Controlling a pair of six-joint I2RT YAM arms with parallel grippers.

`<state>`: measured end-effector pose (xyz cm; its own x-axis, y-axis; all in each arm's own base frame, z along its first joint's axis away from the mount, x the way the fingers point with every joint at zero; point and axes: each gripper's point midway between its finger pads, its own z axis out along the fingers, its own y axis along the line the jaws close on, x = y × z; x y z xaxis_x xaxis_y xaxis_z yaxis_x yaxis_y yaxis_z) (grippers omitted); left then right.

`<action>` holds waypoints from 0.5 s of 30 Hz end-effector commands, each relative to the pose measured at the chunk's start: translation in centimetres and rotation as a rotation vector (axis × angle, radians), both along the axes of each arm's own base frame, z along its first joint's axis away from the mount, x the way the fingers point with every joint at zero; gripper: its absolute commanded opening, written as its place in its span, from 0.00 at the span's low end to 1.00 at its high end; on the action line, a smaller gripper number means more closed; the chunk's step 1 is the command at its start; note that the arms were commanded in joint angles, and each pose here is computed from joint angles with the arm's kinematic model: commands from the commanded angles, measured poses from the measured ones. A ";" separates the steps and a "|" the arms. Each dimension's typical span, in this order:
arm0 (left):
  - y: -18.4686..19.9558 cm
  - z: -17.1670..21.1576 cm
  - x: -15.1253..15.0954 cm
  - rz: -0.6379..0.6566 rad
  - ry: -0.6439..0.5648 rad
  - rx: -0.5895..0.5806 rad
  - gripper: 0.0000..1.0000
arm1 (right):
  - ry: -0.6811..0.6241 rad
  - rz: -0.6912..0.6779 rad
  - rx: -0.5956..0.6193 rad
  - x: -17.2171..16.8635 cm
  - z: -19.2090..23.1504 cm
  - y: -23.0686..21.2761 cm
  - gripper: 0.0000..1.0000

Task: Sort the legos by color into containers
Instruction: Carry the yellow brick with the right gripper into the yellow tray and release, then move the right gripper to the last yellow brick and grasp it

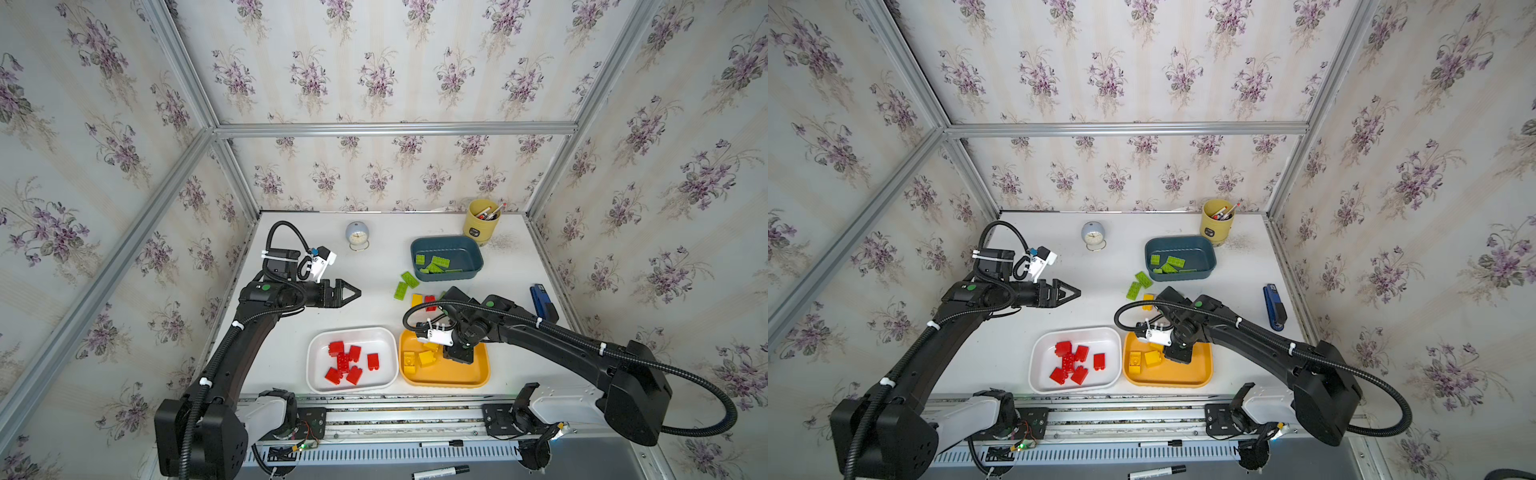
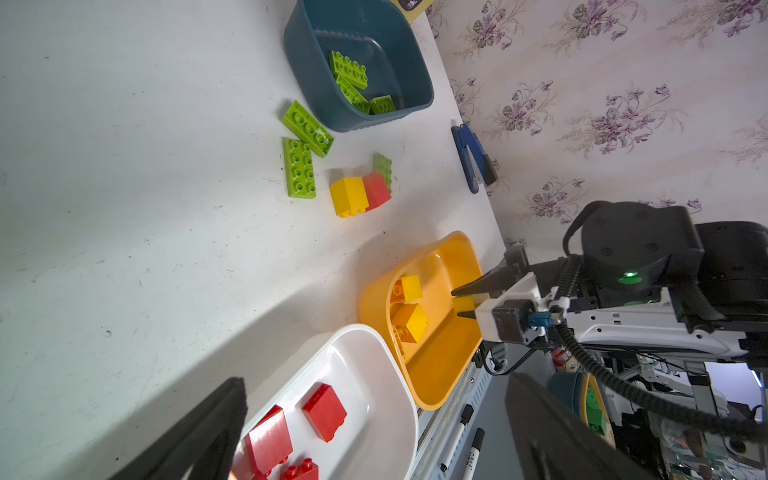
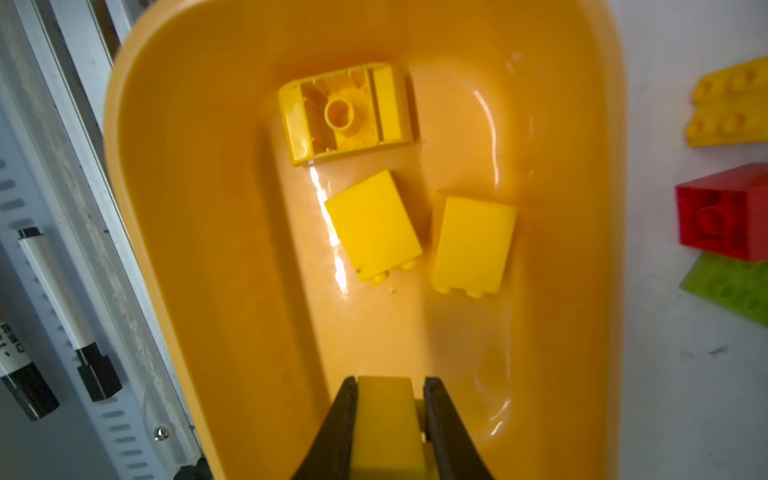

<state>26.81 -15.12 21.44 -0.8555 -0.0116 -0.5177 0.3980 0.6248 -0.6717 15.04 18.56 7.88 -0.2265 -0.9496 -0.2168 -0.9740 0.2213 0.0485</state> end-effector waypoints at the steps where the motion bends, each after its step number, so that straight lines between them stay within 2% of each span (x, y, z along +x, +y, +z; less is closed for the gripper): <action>1: -0.3 0.8 0.1 -0.012 -0.019 -0.018 0.99 | -0.032 -0.001 0.007 0.8 0.2 0.5 0.43; 3: -0.3 0.9 0.0 -0.014 -0.023 -0.021 0.99 | -0.070 -0.031 0.070 2.1 1.9 1.7 0.54; 8: -0.3 0.9 -0.1 -0.013 -0.026 -0.019 0.99 | -0.086 -0.194 0.248 5.7 5.7 4.4 0.60; 11: -0.2 0.8 -0.2 -0.013 -0.027 -0.018 0.99 | -0.056 -0.438 0.253 8.6 6.1 5.0 0.60; 14: -0.2 0.8 -0.2 -0.012 -0.029 -0.015 0.99 | 0.034 -0.715 0.292 10.6 5.8 6.6 0.52; 15: -0.2 0.7 -0.2 -0.013 -0.027 -0.016 0.99 | 0.037 -0.786 0.298 11.1 5.4 7.0 0.53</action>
<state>26.60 -15.18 21.88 -0.8493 -0.0132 -0.5278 0.4079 0.6184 -0.6718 24.37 24.26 13.12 -0.6116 -0.6684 -0.4233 -0.7704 0.6249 0.1264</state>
